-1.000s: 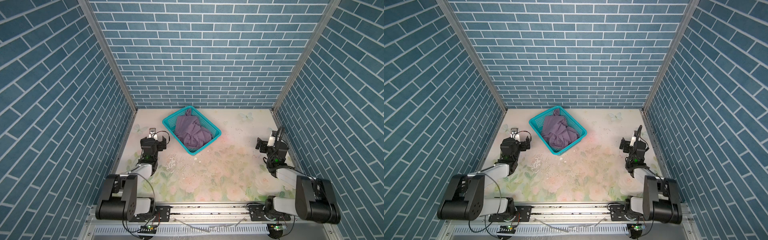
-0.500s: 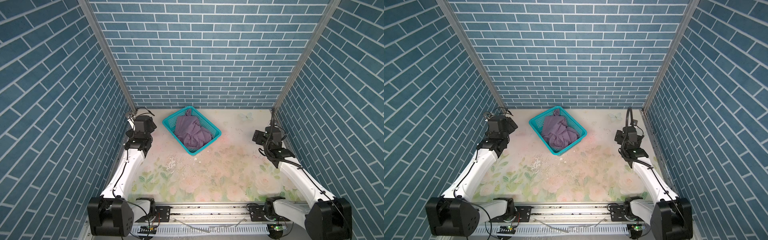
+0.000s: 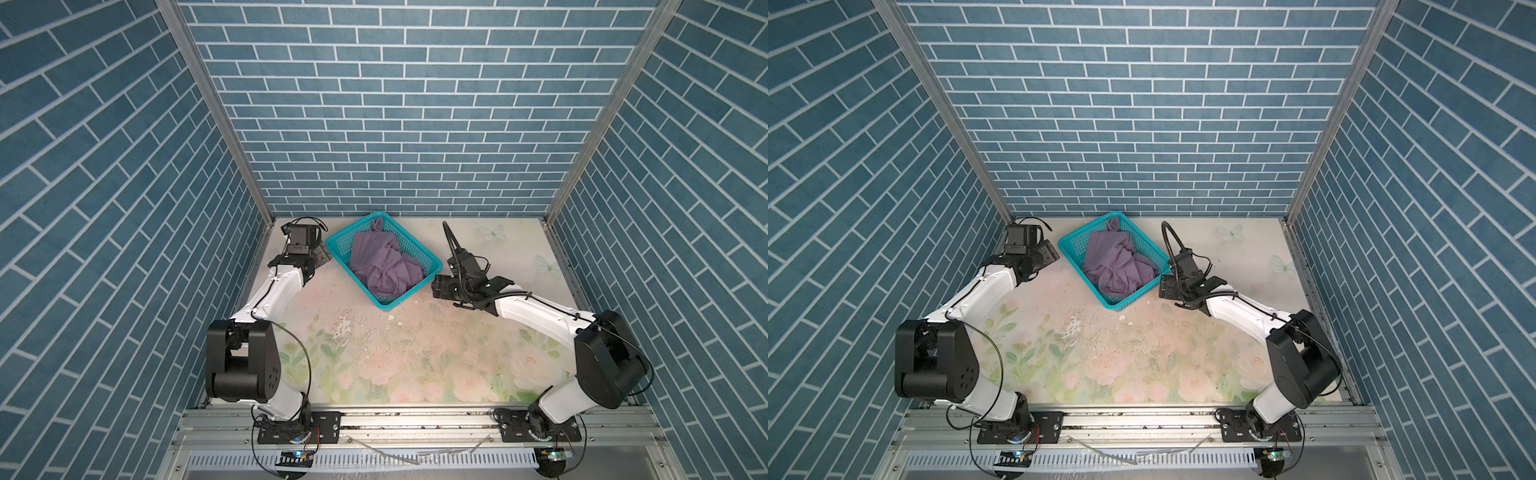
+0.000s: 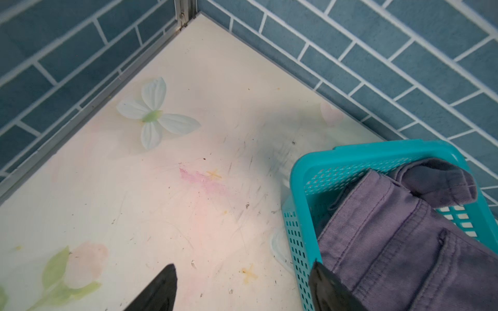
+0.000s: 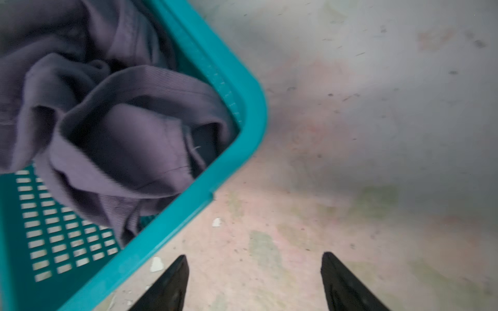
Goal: Fold and stack the trousers
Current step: Move the basket to the top-center of the table.
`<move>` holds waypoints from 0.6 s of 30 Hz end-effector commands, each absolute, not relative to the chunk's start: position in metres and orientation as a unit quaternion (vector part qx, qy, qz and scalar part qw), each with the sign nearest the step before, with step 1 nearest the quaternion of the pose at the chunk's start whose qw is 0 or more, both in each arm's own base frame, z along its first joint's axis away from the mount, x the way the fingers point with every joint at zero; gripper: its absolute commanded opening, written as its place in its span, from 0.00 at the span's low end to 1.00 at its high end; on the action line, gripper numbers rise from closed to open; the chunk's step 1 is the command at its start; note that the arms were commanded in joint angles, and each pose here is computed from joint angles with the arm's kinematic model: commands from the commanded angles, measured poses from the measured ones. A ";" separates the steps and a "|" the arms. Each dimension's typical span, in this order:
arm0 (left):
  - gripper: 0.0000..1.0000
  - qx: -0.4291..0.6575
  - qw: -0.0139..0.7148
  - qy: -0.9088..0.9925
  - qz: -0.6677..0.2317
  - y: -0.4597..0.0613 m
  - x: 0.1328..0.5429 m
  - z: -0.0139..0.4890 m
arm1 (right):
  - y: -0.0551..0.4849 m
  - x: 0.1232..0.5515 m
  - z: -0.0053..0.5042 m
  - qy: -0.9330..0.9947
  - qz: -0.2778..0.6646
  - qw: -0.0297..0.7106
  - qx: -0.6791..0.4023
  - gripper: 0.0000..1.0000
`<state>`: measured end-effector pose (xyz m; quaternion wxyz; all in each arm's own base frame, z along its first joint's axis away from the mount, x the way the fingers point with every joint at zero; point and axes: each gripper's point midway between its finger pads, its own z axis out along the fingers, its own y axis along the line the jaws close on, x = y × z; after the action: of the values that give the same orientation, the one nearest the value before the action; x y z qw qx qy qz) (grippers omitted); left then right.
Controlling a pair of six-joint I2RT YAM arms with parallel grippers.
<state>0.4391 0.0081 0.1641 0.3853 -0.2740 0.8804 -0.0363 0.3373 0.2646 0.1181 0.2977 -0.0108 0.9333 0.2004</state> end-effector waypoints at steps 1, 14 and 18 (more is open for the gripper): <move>0.77 -0.263 0.384 0.882 -0.071 -0.007 0.447 0.171 | 0.300 0.352 0.143 0.910 0.288 0.296 0.027 0.78; 0.68 -0.236 0.366 0.895 -0.091 -0.036 0.441 0.168 | 0.333 0.368 0.118 0.912 0.319 0.254 0.049 0.63; 0.72 -0.223 0.379 0.895 -0.080 -0.037 0.428 0.188 | 0.302 0.368 0.111 0.936 0.241 0.248 0.072 0.54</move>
<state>0.4356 -0.0373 0.1605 0.3595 -0.2329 0.8996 -0.0850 0.3620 0.3171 0.1012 0.2481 0.0449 0.9255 0.2825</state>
